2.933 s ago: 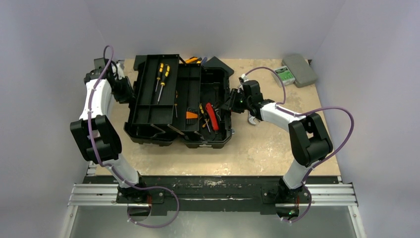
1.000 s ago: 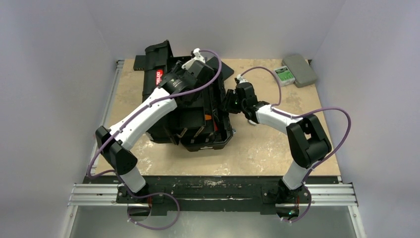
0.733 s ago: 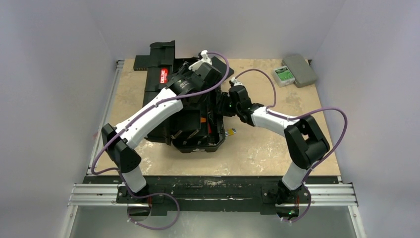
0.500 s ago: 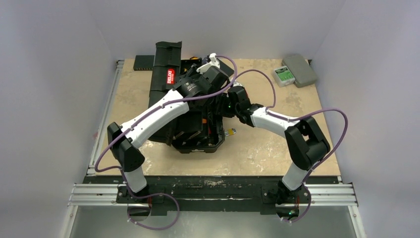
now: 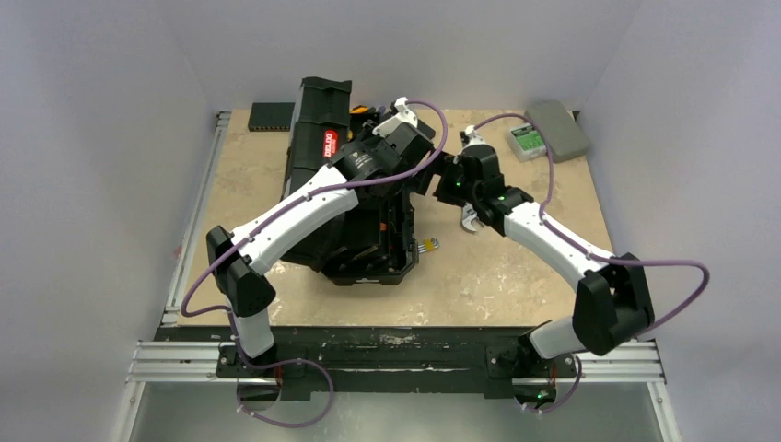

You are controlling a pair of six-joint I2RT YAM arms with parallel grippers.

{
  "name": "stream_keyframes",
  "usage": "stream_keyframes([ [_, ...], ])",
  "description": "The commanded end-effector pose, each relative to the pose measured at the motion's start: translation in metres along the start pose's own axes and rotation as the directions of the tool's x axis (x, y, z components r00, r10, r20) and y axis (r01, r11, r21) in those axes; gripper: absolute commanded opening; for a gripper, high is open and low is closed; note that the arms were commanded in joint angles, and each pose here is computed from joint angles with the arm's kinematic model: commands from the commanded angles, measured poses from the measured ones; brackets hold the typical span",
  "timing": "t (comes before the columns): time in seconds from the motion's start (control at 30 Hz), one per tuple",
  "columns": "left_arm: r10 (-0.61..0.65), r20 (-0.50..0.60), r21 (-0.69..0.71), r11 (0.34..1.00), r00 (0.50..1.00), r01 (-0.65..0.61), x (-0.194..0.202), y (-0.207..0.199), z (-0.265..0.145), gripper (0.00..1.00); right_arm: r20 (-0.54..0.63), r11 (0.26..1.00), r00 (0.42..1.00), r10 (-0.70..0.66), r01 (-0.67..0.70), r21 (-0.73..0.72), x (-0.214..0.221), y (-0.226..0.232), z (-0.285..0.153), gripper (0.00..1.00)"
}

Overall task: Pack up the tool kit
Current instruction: Close the toolbox at the center of the board.

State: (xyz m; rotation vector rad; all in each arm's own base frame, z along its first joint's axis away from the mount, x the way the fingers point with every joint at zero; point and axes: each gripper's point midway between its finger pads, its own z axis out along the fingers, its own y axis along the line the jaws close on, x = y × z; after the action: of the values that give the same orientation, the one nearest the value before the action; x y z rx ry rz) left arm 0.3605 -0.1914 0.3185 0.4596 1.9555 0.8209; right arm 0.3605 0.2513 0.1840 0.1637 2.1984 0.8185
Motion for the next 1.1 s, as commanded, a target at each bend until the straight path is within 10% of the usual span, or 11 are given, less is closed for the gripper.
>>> stream_keyframes([
  [0.0,-0.160,0.006,0.166,0.974,0.987,0.157,-0.012,-0.026,-0.020,0.06,0.068,0.999,0.998,0.013,-0.016,0.040,-0.026,-0.023,-0.026,0.95],
  [0.3,-0.291,-0.078,0.411,0.862,0.953,0.297,-0.016,-0.073,-0.039,0.50,0.120,0.994,0.992,0.031,-0.044,0.102,-0.044,-0.053,-0.049,0.99],
  [0.77,-0.402,-0.237,0.762,0.487,0.884,0.426,-0.042,-0.132,-0.086,0.56,0.128,0.987,0.991,0.048,-0.066,0.143,-0.045,-0.076,-0.057,0.99],
  [1.07,-0.491,-0.219,0.858,0.315,0.843,0.406,-0.067,-0.092,-0.127,0.68,0.092,0.994,0.996,0.006,-0.016,0.106,-0.043,-0.073,-0.058,0.99],
])
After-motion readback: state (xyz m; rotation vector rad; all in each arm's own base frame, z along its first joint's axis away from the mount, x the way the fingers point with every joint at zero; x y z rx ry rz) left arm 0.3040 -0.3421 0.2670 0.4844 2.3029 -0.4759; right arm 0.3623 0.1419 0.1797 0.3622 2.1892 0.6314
